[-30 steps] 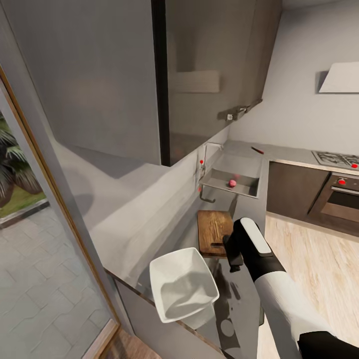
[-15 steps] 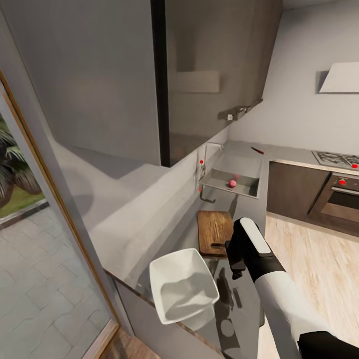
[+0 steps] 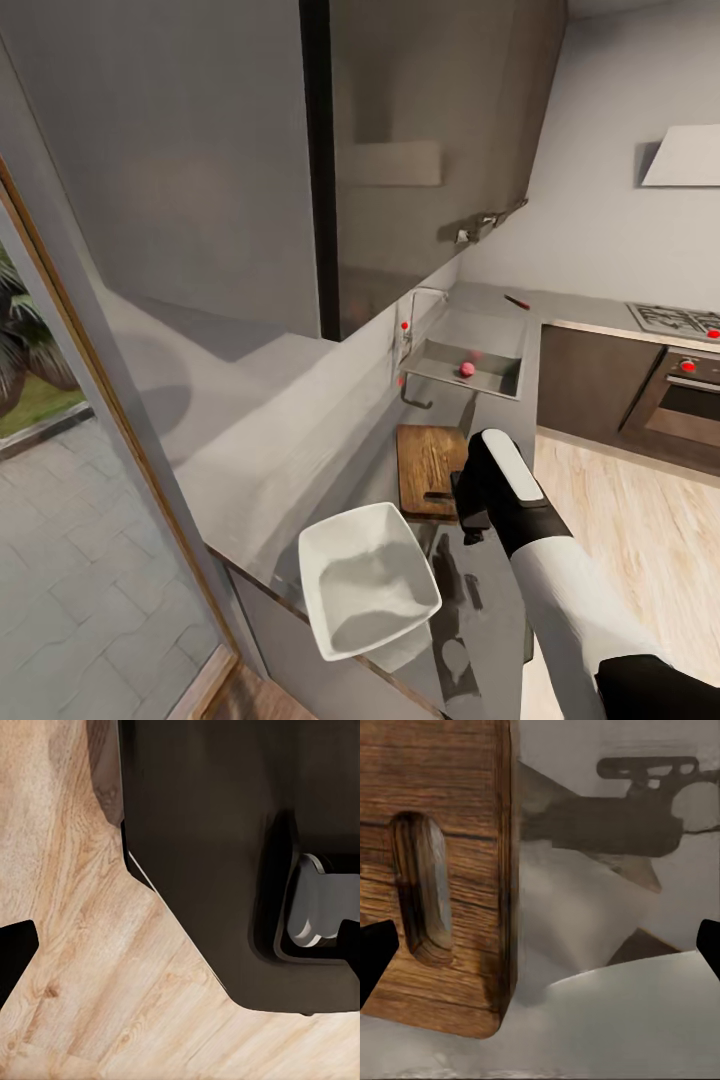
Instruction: In the kitchen, take the Vidalia onion out of the sink, dice it on the chopping board with the paring knife, put the diced onion into the bowl on the countertop, then place both the paring knife and the chopping board into the sink.
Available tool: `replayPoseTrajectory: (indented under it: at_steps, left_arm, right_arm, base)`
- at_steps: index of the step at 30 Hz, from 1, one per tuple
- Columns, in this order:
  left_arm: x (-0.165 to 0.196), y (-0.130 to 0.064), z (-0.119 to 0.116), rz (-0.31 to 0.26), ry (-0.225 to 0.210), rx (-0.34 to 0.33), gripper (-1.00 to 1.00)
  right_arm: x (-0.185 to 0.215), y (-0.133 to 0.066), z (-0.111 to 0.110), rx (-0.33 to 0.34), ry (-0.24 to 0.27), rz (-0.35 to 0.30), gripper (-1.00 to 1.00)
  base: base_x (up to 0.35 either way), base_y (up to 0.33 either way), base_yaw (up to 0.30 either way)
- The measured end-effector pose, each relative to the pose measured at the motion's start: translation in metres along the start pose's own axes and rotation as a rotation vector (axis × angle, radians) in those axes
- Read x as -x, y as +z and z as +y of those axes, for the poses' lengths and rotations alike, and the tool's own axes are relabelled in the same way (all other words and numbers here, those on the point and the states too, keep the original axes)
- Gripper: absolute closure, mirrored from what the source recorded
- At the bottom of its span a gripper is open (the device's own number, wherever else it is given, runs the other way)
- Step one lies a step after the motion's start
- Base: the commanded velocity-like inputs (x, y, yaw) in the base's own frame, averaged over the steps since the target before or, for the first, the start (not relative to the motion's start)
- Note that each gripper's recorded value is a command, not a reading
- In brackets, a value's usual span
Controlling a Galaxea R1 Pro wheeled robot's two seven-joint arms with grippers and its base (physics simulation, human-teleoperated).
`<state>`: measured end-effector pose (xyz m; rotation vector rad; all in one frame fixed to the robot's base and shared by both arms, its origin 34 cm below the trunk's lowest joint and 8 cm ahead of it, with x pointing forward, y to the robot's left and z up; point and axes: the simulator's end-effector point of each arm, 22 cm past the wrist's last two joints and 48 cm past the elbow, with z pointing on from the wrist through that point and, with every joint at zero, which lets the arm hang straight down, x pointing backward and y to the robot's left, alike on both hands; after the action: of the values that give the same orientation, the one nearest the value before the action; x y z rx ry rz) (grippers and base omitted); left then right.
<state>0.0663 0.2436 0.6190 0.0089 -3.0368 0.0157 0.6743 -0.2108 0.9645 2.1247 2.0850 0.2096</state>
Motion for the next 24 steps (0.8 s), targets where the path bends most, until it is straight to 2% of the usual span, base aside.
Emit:
replayPoseTrajectory:
  at_steps: [4,5,6,12,16,19,24]
  left_arm:
    - [0.0,0.0,0.0,0.0,0.0,0.0,-1.0]
    - [0.0,0.0,0.0,0.0,0.0,0.0,-1.0]
    - [0.0,0.0,0.0,0.0,0.0,0.0,-1.0]
    - [0.0,0.0,0.0,0.0,0.001,0.0,-1.0]
    - [0.0,0.0,0.0,0.0,0.001,0.0,-1.0]
    - [0.0,0.0,0.0,0.0,0.001,0.0,-1.0]
    - [0.0,0.0,0.0,0.001,0.0,0.0,-1.0]
  right_arm:
    - [0.0,-0.026,0.027,0.037,-0.005,-0.001,-1.0]
    - [0.0,-0.044,0.037,0.031,-0.007,-0.001,-1.0]
    - [0.0,-0.054,0.045,0.039,-0.008,-0.001,-1.0]
    - [0.001,-0.084,0.076,0.062,-0.009,-0.006,-1.0]
    - [0.002,-0.082,0.076,0.027,-0.008,-0.012,-1.0]
    - [0.002,-0.069,0.065,-0.03,-0.009,-0.018,-1.0]
    - [0.0,-0.064,0.061,-0.046,-0.025,-0.04,-1.0]
  base:
    - [0.0,0.0,0.0]
    - [0.0,0.0,0.0]
    - [0.0,0.0,0.0]
    - [0.0,0.0,0.0]
    - [0.0,0.0,0.0]
    - [0.0,0.0,0.0]
    - [0.0,0.0,0.001]
